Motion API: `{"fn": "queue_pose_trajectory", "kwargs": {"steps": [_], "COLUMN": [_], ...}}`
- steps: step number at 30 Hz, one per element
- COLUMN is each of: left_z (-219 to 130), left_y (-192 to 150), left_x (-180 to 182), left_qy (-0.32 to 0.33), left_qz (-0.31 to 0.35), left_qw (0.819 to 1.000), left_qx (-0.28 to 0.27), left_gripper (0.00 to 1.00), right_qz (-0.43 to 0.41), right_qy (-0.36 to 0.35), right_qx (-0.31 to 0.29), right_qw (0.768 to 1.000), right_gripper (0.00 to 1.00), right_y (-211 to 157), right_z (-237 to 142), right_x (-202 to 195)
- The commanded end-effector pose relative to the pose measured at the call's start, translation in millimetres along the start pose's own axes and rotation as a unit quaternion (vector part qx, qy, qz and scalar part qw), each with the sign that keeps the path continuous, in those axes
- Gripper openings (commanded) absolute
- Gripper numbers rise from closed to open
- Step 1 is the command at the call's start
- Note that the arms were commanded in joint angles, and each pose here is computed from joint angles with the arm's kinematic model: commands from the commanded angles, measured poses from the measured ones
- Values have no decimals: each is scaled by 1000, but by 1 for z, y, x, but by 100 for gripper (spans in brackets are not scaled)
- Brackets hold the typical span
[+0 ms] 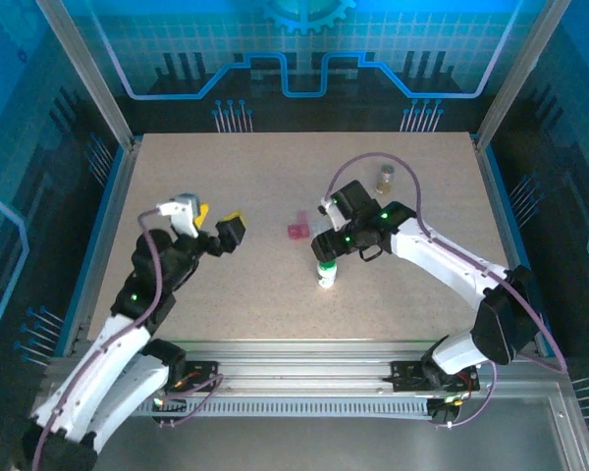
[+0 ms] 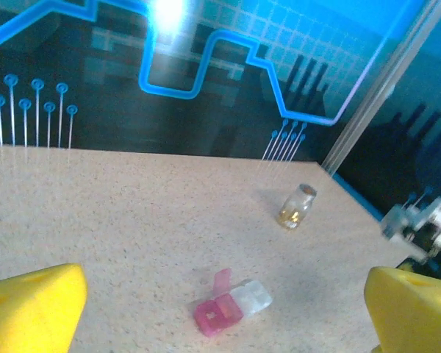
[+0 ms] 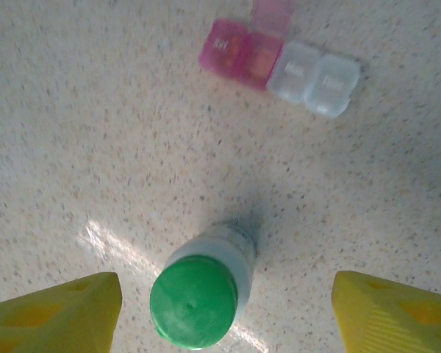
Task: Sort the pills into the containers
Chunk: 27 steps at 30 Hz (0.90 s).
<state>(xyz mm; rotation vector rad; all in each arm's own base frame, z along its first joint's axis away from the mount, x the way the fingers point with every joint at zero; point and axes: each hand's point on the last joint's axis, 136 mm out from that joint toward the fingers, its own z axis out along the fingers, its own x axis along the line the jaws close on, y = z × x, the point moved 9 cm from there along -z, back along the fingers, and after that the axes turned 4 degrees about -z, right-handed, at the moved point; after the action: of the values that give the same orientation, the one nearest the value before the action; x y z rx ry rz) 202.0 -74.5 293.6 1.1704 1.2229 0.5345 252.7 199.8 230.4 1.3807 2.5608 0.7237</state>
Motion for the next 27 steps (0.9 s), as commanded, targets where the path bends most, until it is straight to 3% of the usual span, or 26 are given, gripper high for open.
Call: {"fn": "queue_pose_trajectory", "kwargs": {"steps": [1, 17, 27], "left_z": [-13, -6, 2], "left_y": [-19, -40, -48], "left_x": [14, 28, 31], "left_qy": [33, 67, 51], "left_qz": [-66, -88, -103], "left_qw": [997, 994, 993], "left_qx": [0, 25, 33], "left_gripper": [98, 99, 99], "right_qz": [-37, -51, -57], "right_qy": [-6, -41, -33], "right_qx": [26, 108, 126], "right_qw": [999, 992, 990], "right_gripper": [76, 77, 71], "right_y": [-12, -28, -28], "right_z": [6, 47, 71], "right_x": [8, 21, 22]}}
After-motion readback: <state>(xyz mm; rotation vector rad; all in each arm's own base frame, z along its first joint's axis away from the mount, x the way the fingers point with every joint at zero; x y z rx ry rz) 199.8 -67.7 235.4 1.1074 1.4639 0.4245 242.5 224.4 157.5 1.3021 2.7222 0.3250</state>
